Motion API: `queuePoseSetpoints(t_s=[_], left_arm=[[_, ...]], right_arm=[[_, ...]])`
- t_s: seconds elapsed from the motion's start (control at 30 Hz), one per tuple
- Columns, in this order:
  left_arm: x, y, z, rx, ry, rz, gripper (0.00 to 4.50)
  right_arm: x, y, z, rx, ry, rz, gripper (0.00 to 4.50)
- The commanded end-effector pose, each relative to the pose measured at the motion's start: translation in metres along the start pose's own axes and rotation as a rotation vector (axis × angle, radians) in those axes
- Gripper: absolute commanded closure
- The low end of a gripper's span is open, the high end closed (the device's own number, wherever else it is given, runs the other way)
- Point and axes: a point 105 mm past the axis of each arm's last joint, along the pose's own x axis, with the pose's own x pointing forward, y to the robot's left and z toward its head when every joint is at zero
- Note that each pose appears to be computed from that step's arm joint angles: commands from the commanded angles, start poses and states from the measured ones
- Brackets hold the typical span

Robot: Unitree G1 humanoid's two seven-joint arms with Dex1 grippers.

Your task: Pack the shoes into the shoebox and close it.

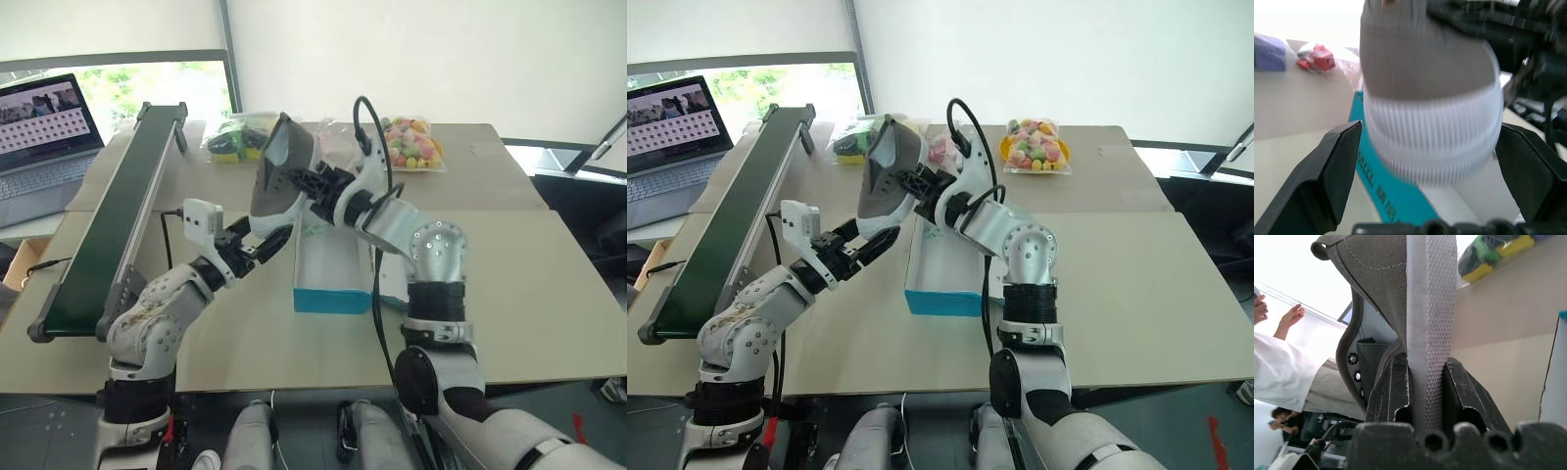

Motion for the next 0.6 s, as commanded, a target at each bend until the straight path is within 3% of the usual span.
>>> queuePoseSetpoints(t_s=[0.03,0.13,0.27,0.6], left_arm=[[-0.003,-0.009,0.011,0.062,-0.031,-0.027,0.03],[-0.003,-0.010,0.008,0.054,-0.027,-0.031,0.03],[-0.001,-0.010,0.006,0.041,-0.032,-0.027,0.03],[-0.005,-0.011,0.007,0.031,-0.047,-0.002,0.03]], right_arm=[[-0.018,-0.016,0.019,-0.107,0.016,-0.089,4.06],[-0.034,-0.037,0.014,-0.178,0.130,-0.179,4.06],[-0.051,-0.066,-0.016,-0.299,0.336,-0.310,4.06],[-0.046,-0.102,-0.047,-0.359,0.442,-0.466,4.06]])
